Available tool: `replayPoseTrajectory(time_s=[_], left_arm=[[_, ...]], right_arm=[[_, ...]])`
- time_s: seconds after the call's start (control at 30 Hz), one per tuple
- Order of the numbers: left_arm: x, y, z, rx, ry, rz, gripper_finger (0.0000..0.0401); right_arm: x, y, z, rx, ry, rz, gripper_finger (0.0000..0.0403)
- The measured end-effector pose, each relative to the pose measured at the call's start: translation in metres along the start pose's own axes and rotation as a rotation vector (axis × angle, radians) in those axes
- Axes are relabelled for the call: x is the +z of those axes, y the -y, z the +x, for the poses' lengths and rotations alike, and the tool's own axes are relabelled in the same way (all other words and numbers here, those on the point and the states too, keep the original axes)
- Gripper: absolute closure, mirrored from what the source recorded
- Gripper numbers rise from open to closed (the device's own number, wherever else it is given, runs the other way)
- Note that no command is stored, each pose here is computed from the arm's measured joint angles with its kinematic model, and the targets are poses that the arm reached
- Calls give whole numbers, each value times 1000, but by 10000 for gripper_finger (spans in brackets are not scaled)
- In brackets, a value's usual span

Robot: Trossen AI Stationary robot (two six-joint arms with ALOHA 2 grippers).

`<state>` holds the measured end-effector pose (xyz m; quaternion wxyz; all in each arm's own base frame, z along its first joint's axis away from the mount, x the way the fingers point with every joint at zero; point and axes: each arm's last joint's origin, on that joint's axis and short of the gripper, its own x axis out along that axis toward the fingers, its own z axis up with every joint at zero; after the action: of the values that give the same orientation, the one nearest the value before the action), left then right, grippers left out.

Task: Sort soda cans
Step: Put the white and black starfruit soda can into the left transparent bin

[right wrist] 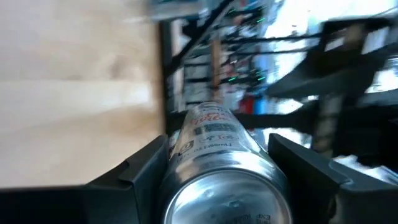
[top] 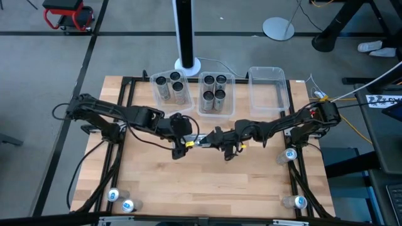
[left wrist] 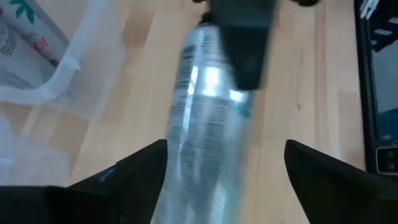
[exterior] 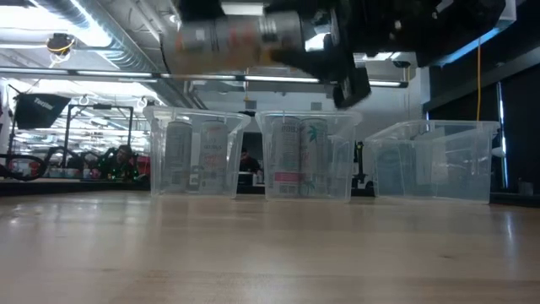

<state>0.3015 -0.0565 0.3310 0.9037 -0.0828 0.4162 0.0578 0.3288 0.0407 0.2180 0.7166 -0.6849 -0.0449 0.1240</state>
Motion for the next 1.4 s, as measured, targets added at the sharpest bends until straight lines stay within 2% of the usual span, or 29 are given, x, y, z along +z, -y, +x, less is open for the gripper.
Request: replayPoseTrajectory(time_s=[0.2, 0.33, 0.47, 0.53, 0.63, 0.73, 0.83, 1.0, 1.1, 1.17, 1.4], left_arm=[[-1, -2, -14, -7, 3, 3, 82], [-5, -2, -17, 64, -5, 13, 85], [-23, 4, -8, 179, -17, 66, 86], [-36, 7, -2, 194, -22, 76, 86], [-53, 11, 5, 193, 41, 77, 86], [-72, 11, 11, 190, 132, 81, 86], [-86, 8, 16, 159, 276, 66, 86], [-92, 5, 25, 79, 661, 71, 86], [-95, 0, 27, 64, 865, 77, 86], [-95, -4, 28, 63, 972, 72, 86], [-83, -6, 25, -41, 1223, 117, 86]], right_arm=[[0, 13, -13, 40, -54, 5, 156], [3, 13, -20, 108, -53, 19, 156], [5, 25, -38, 161, -114, 14, 156], [6, 33, -52, 186, -138, 19, 156], [9, 47, -75, 191, -175, 34, 156], [11, 61, -94, 143, -195, 34, 156], [13, 71, -107, 43, -181, 29, 156], [16, 77, -112, -204, -93, -29, 156], [17, 76, -108, -355, -43, -58, 156], [17, 72, -104, -408, -5, -70, 156], [15, 61, -76, -567, 58, -79, 156]])
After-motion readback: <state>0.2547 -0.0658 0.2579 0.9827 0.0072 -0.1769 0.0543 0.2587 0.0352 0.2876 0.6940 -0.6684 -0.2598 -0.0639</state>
